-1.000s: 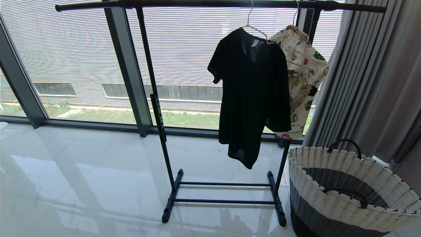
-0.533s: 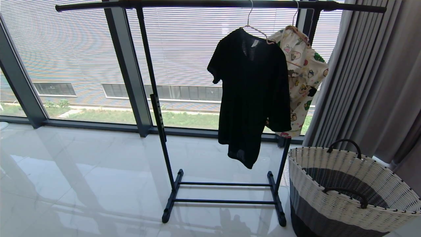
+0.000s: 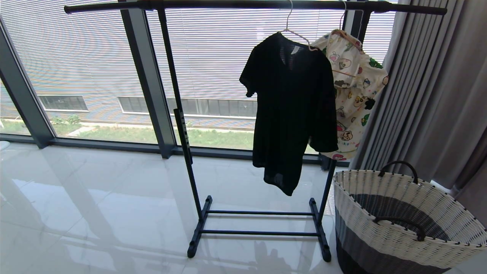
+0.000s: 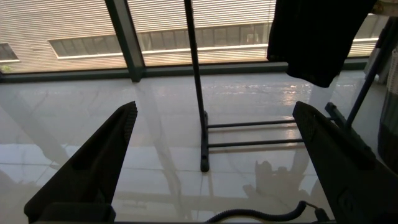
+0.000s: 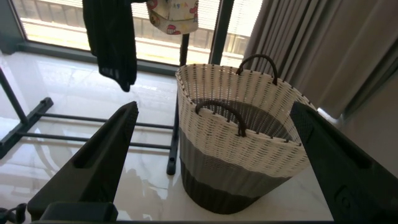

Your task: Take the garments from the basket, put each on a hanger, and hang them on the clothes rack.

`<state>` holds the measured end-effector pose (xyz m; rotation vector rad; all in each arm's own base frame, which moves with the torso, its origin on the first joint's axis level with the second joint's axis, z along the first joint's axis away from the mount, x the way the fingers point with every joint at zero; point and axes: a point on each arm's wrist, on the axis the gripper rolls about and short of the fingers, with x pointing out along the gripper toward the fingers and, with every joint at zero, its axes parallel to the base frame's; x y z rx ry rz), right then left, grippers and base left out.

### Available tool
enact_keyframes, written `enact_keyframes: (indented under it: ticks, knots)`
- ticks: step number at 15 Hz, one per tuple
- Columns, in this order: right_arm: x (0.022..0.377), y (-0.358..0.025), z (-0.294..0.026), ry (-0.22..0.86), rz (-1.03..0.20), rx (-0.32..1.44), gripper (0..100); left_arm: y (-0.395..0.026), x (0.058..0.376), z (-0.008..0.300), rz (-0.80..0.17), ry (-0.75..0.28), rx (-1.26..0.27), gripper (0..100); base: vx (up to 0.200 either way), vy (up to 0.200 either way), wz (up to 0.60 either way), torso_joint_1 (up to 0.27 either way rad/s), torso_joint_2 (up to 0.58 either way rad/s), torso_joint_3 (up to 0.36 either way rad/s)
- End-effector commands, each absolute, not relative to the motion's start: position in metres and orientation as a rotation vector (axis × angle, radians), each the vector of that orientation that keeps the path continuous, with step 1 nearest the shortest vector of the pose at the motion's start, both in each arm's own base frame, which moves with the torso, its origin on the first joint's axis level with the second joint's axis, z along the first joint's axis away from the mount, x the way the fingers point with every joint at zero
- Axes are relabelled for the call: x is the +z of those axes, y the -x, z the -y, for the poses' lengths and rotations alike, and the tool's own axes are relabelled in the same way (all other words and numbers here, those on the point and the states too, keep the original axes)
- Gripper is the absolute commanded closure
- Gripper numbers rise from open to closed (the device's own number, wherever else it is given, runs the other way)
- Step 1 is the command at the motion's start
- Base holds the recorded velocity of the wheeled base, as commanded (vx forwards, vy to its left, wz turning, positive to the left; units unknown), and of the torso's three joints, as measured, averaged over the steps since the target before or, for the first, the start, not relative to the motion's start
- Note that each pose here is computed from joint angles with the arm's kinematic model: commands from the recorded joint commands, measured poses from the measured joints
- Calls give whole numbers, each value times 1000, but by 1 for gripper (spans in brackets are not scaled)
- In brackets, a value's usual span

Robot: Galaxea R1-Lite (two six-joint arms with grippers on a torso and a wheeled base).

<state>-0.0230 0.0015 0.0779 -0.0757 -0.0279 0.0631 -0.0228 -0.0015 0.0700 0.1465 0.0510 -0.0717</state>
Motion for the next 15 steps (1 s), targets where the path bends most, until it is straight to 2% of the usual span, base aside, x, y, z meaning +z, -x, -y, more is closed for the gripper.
enact_keyframes:
  ticks: [1,15]
  knots:
    - [78,23,-2,76,27,63,0,23,70,2,-49,-147,-71,0,0,0,0,0,0,0]
    - [78,23,-2,77,25,64,0,23,70,2,-49,-147,-71,0,0,0,0,0,0,0]
